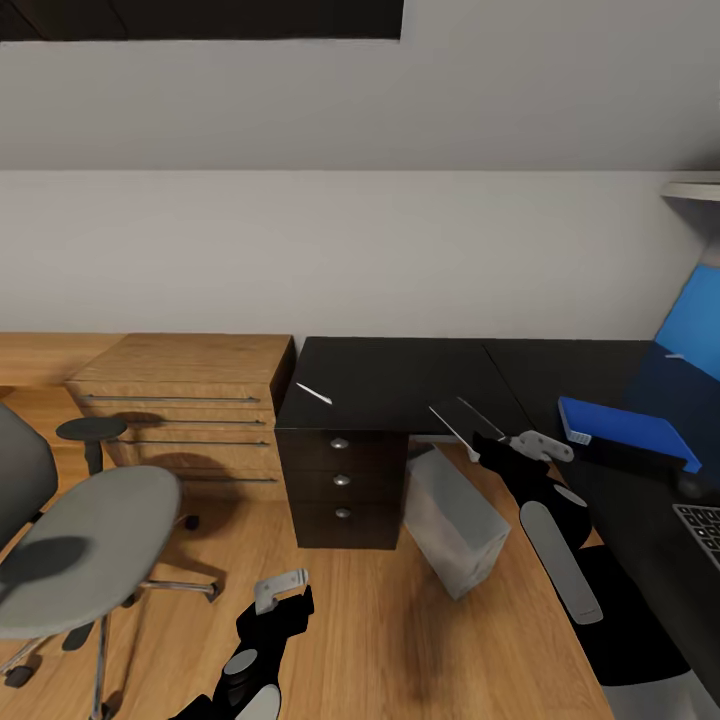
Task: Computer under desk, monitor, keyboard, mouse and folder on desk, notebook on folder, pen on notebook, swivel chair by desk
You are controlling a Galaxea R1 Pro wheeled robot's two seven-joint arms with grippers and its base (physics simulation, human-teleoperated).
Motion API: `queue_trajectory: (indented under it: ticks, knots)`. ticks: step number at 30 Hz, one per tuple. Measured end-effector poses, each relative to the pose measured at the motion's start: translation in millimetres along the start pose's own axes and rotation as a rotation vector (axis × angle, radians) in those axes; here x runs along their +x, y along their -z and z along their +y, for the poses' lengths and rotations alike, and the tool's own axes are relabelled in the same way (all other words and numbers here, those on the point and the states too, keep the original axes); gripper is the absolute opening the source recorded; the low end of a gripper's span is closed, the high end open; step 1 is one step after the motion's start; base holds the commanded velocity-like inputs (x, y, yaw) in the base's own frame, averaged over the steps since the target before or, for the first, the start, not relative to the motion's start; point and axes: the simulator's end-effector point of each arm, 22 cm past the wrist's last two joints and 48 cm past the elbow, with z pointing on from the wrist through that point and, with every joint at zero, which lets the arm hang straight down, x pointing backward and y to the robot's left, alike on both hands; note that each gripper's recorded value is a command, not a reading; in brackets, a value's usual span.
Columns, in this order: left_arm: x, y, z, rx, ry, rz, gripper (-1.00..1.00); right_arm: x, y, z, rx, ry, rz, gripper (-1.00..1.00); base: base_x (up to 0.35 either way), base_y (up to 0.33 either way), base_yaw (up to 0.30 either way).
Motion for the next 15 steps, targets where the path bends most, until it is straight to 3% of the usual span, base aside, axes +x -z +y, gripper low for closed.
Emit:
queue_trajectory:
  ticks: [15]
  knots:
    - [8.0, -12.0, 0.3, 0.007, 0.002, -0.023, 1.00, 9.4, -1.6, -3.8, -0.009, -0.003, -0.022, 1.00, 0.000, 0.000, 0.000]
